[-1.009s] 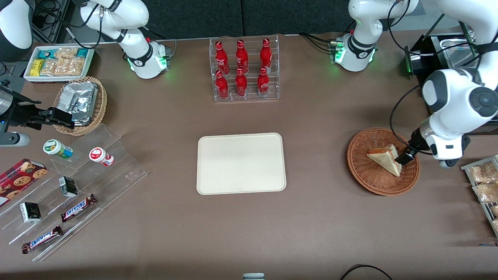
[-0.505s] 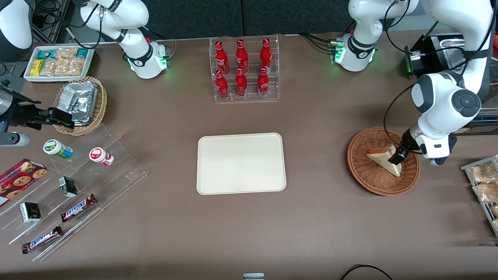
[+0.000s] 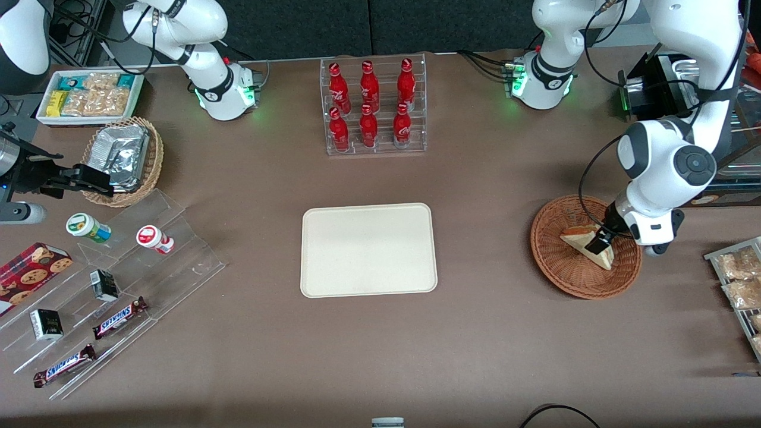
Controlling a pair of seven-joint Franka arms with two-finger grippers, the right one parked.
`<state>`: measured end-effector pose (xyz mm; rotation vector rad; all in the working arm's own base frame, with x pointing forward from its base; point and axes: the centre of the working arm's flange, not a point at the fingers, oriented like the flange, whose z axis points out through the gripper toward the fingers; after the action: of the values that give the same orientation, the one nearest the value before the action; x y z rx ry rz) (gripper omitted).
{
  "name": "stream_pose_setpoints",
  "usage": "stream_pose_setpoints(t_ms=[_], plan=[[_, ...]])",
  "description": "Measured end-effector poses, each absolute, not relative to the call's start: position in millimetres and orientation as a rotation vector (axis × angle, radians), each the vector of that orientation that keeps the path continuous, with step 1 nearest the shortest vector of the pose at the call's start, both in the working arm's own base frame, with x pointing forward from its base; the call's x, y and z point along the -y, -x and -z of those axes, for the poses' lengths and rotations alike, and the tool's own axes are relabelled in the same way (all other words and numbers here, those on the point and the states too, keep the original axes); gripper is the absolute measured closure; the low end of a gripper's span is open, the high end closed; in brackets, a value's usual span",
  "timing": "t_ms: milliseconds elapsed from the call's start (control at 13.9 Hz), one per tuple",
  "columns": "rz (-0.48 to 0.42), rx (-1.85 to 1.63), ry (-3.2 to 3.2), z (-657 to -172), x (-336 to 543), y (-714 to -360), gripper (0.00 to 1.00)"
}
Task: Place sandwich from basket to tray
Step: 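Lower the open left gripper over the wrapped sandwich and close on it, then lift the sandwich out of the basket with the left gripper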
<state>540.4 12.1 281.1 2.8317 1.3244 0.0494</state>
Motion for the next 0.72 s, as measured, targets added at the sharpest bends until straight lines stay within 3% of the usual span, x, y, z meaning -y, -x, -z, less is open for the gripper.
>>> stream_pose_setpoints(t_ms=[432, 721], plan=[[-0.027, -1.305, -2.867, -264, -12, -538, 0.02], [-0.005, -1.316, -2.885, -252, -12, -536, 0.43]])
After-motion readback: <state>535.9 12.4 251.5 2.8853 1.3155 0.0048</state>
